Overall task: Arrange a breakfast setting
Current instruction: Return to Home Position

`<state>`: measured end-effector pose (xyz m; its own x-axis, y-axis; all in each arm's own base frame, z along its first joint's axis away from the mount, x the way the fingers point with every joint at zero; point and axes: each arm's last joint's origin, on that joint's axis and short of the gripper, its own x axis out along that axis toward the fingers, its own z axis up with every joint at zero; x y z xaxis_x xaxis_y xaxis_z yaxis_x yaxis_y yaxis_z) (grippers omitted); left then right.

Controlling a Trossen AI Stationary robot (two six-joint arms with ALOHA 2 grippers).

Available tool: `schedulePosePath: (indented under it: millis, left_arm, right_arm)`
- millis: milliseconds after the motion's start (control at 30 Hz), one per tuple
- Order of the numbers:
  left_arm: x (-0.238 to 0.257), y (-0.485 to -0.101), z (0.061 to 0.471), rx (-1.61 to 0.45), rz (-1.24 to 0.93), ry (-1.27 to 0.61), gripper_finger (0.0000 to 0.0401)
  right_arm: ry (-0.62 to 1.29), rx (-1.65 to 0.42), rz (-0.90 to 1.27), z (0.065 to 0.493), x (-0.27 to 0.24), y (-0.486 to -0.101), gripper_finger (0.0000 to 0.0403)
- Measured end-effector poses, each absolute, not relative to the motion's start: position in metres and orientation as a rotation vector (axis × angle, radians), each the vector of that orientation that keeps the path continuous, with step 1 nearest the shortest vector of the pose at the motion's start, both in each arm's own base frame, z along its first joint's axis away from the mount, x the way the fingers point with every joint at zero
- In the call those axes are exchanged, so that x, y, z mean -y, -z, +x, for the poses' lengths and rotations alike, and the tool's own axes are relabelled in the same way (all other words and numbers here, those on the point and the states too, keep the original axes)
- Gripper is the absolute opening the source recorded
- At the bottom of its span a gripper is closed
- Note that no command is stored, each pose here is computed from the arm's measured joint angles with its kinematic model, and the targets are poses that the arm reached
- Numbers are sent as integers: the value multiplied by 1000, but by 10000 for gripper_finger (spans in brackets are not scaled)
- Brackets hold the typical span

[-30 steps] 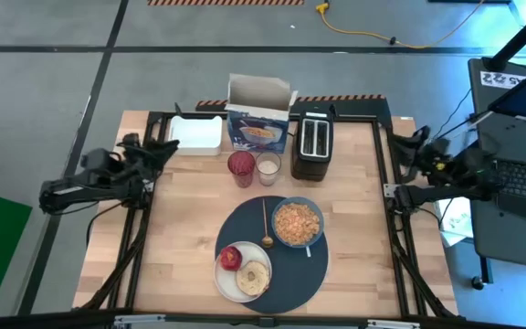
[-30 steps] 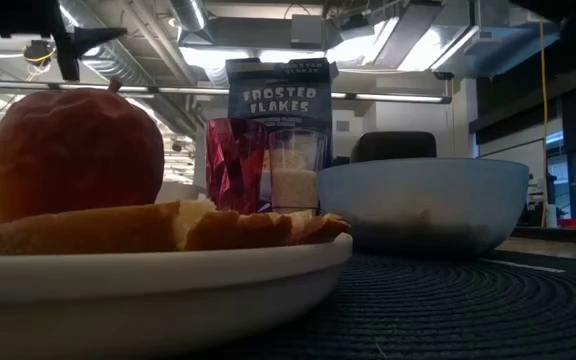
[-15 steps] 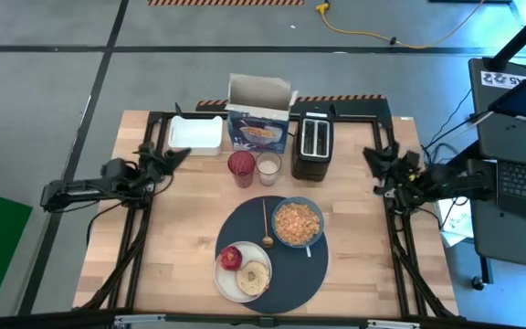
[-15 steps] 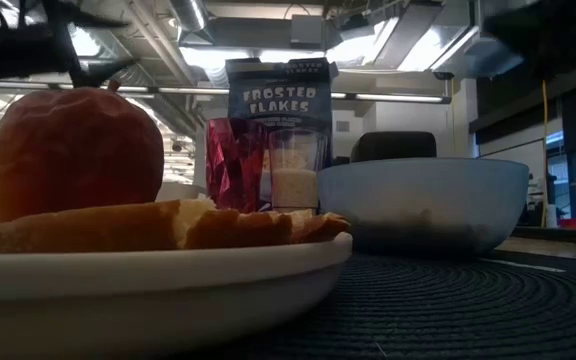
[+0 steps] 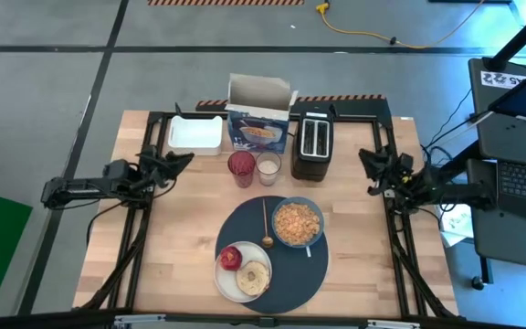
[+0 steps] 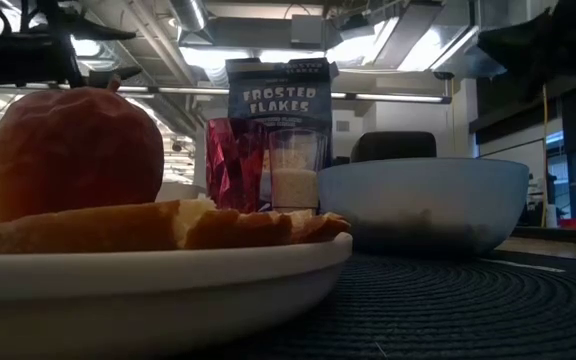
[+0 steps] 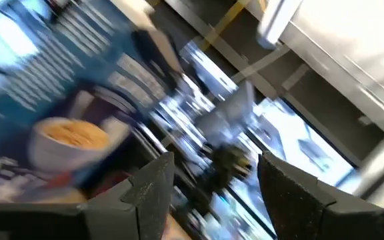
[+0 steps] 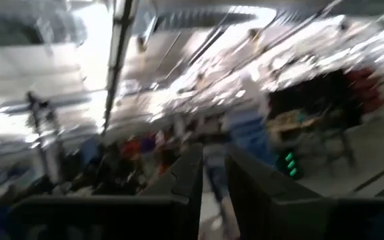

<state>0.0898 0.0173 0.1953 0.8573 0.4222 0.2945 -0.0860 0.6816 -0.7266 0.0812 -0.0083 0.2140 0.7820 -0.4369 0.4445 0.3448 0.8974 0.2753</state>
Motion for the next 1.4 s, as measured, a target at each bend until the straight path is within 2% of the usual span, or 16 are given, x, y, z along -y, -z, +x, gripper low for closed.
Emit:
schedulePosePath:
  millis: [100,200,333,400,467,567,733,867,1033,1200,1300,1400]
  left_arm:
    - [-15,-196,91,434,-779,-199,190]
    - [-14,-195,91,416,-750,-174,155]
    - [-13,-194,92,377,-664,-165,79]
    - [-11,-189,94,307,-644,-121,31]
    - [-9,-181,96,194,-637,-56,10]
    - [-6,-168,97,29,-683,-18,10]
    - [-7,-166,99,9,-633,-43,2]
    - [-8,-165,99,-2,-492,-82,1]
    - [-8,-164,99,-9,-436,-80,7]
    - [-8,-164,99,-9,-435,-81,10]
    - [-8,-164,99,-9,-435,-81,10]
    - [-8,-164,99,-9,-436,-81,10]
  right_arm:
    - [357,468,191,85,10,-208,67]
    - [365,448,121,86,14,-207,58]
    - [379,405,-65,86,18,-205,10]
    - [349,381,-105,87,20,-204,10]
    - [270,333,-128,89,20,-199,13]
    - [126,224,-85,93,19,-188,5]
    - [18,62,8,95,17,-172,5]
    - [11,50,114,95,17,-172,10]
    - [18,46,171,95,17,-171,15]
    - [-180,90,295,95,9,-178,24]
    - [-158,91,292,96,6,-178,34]
    - [-82,99,201,97,6,-177,37]
